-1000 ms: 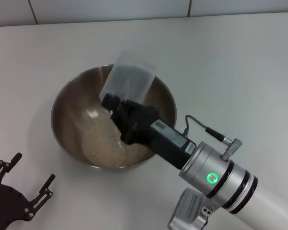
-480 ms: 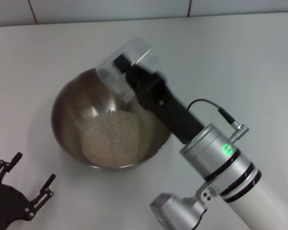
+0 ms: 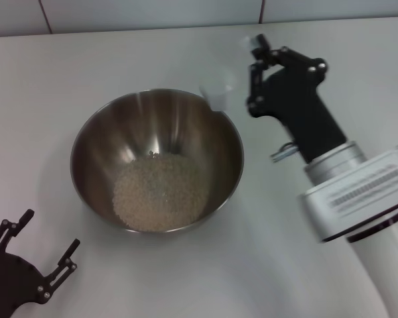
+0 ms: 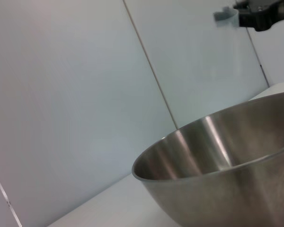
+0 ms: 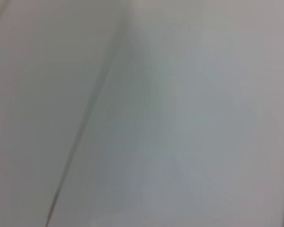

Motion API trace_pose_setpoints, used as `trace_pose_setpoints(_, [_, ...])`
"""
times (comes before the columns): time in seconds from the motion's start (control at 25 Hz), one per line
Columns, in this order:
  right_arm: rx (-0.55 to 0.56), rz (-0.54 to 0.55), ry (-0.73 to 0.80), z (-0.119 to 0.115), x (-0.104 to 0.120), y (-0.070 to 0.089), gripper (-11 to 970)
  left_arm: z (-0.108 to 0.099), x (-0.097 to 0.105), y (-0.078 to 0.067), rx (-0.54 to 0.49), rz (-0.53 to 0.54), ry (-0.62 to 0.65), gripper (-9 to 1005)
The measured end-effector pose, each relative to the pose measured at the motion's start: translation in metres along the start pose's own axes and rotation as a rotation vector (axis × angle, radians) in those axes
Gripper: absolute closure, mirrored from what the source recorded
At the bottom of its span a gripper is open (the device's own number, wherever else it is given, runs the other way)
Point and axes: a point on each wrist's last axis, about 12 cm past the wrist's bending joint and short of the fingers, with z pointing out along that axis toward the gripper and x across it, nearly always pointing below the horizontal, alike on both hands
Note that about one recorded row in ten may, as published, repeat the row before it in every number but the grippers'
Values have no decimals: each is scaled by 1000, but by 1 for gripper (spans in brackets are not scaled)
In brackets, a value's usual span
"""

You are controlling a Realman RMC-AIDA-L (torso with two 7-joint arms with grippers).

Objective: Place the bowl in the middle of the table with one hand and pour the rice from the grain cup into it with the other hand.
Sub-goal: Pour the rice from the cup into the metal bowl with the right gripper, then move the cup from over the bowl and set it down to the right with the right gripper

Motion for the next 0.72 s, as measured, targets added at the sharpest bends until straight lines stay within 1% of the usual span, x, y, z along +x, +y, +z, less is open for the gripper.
trace_pose_setpoints(0.04, [0, 0, 0, 0, 0, 0, 923, 0, 0, -1, 1, -1, -1, 186])
trace_pose_setpoints(0.08, [24, 88, 16, -3, 9, -15, 923, 1, 0, -1, 3, -2, -1, 185])
trace_pose_setpoints(0.12, [24, 88, 16, -3, 9, -15, 922, 1, 0, -1, 3, -2, -1, 185])
trace_pose_setpoints(0.2, [42, 145, 43, -6, 19, -30, 922, 1, 0, -1, 4, -2, -1, 185])
trace_pose_setpoints(0.28, [54, 173, 97, -7, 30, -42, 921, 1, 0, -1, 3, -2, -1, 185])
trace_pose_setpoints(0.36, [55, 173, 124, -7, 34, -44, 921, 2, -1, -1, 1, -2, -4, 185])
trace_pose_setpoints(0.4, [51, 166, 180, -7, 41, -46, 920, 2, -1, -1, 0, -2, -5, 185])
trace_pose_setpoints(0.44, [51, 166, 180, -7, 41, -46, 920, 2, -1, -1, 0, -2, -5, 185])
trace_pose_setpoints(0.48, [40, 158, 233, -7, 48, -46, 920, 2, -1, -1, -1, -3, -5, 185])
trace_pose_setpoints(0.52, [40, 158, 233, -7, 48, -46, 919, 2, -1, -1, -1, -3, -5, 185])
trace_pose_setpoints(0.56, [28, 151, 277, -7, 53, -45, 919, 2, -1, -1, -2, -4, -6, 185])
trace_pose_setpoints(0.72, [5, 144, 336, -6, 59, -43, 918, 2, -1, -2, -1, -5, -6, 185])
